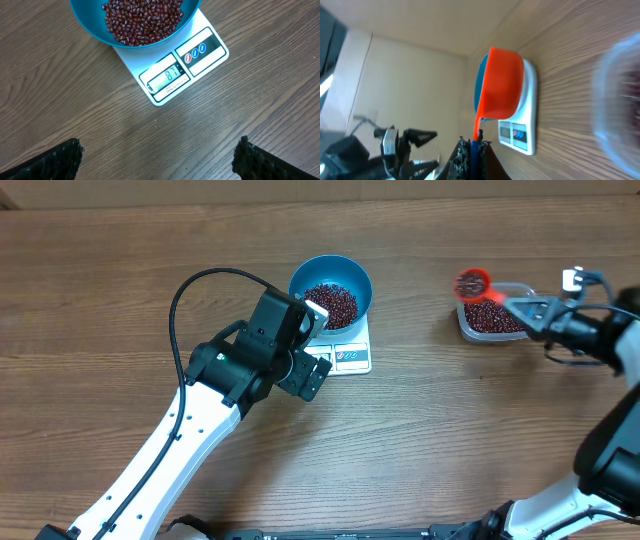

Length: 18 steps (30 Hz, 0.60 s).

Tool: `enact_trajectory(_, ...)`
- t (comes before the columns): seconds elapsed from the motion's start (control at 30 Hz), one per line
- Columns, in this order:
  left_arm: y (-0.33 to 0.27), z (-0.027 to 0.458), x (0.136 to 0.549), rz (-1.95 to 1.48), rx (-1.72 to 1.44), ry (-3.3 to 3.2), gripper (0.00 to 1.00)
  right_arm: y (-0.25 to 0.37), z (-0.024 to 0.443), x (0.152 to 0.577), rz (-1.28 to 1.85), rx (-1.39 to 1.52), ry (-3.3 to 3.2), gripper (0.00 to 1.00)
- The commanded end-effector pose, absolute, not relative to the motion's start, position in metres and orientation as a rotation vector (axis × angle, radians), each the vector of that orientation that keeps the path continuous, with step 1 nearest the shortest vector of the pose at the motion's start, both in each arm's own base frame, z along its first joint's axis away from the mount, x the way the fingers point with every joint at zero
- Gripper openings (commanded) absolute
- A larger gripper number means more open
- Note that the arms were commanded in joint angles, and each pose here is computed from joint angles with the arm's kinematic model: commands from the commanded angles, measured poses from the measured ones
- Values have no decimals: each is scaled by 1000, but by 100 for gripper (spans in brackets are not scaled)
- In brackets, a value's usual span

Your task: Scoop item into bowl and weigh 150g on scale

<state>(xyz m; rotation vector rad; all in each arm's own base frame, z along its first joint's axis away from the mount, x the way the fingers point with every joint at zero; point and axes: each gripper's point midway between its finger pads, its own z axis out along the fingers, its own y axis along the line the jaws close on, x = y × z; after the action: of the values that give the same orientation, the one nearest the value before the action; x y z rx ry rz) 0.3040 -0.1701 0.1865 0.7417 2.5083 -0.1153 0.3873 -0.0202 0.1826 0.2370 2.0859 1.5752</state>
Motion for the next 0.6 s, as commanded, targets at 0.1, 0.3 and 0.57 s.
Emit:
enact_trajectory(0.1,-171,196,303,-127,756,2476,100,46,222,409,1628,-16,2106,4)
enact_trajectory(0.3,-171,196,303,-127,756,2476,100,97,232,421,1633,-139,2147,4)
enact_trajectory(0.57,-171,196,303,-128,755,2477,100,152,212,431,1463,-244,2263,4)
